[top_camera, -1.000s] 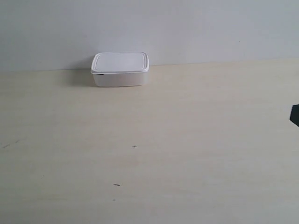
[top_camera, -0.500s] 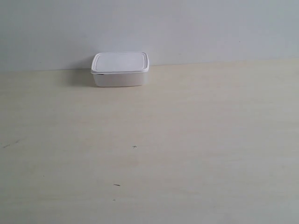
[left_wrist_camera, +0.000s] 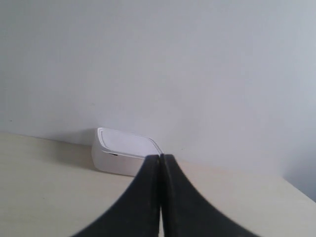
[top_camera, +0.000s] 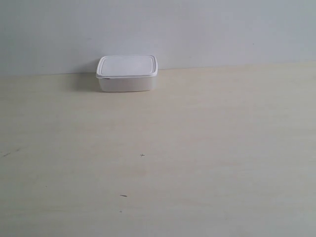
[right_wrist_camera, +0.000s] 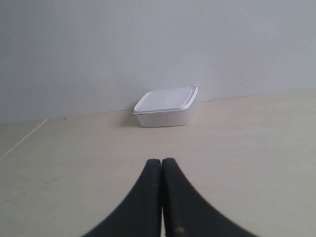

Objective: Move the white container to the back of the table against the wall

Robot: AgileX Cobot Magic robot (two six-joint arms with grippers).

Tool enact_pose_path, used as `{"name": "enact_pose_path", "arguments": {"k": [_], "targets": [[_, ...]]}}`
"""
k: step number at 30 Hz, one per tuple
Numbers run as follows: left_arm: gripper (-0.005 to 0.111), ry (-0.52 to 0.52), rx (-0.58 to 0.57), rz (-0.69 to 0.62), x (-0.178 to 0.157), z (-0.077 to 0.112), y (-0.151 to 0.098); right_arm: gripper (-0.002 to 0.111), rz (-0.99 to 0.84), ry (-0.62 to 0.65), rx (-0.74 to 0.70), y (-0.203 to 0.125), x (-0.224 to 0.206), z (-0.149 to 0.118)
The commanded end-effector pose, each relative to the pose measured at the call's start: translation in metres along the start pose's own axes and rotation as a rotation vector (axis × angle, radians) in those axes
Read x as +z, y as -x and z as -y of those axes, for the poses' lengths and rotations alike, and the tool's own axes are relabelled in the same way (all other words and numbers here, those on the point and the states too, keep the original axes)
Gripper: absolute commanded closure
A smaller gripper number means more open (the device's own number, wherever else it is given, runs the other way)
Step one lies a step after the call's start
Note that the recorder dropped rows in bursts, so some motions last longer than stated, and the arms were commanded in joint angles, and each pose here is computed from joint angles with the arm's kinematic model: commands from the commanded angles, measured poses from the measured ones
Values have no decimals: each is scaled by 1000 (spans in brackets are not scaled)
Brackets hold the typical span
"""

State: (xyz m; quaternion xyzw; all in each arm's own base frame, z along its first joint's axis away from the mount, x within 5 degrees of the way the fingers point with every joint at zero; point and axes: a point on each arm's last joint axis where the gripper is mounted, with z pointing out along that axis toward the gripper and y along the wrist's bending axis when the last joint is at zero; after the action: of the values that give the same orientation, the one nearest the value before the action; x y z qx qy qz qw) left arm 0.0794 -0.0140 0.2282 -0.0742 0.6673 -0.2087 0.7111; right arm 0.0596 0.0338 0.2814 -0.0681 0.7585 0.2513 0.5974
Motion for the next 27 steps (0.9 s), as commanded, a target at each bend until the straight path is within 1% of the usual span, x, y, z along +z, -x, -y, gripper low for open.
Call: {"name": "enact_pose_path", "arguments": {"k": [1, 14, 17, 19, 22, 24, 27], "targets": [[107, 2, -2, 0, -1, 0, -1, 108, -3, -4, 2, -2, 1, 1], [107, 2, -2, 0, -1, 0, -1, 108, -19, -5, 5, -4, 1, 1], [107, 8, 0, -15, -1, -1, -2, 108, -3, -20, -35, -4, 1, 3], [107, 11, 30, -24, -1, -1, -3, 108, 47, -43, -111, -3, 2, 6], [107, 26, 108, -77, 0, -3, -7, 108, 148, -51, -177, 0, 4, 8], [107, 32, 161, -103, -1, -4, -10, 108, 172, -50, -180, -3, 6, 9], [107, 35, 167, -114, -1, -4, -11, 108, 151, -55, -179, -14, 9, 13]]}}
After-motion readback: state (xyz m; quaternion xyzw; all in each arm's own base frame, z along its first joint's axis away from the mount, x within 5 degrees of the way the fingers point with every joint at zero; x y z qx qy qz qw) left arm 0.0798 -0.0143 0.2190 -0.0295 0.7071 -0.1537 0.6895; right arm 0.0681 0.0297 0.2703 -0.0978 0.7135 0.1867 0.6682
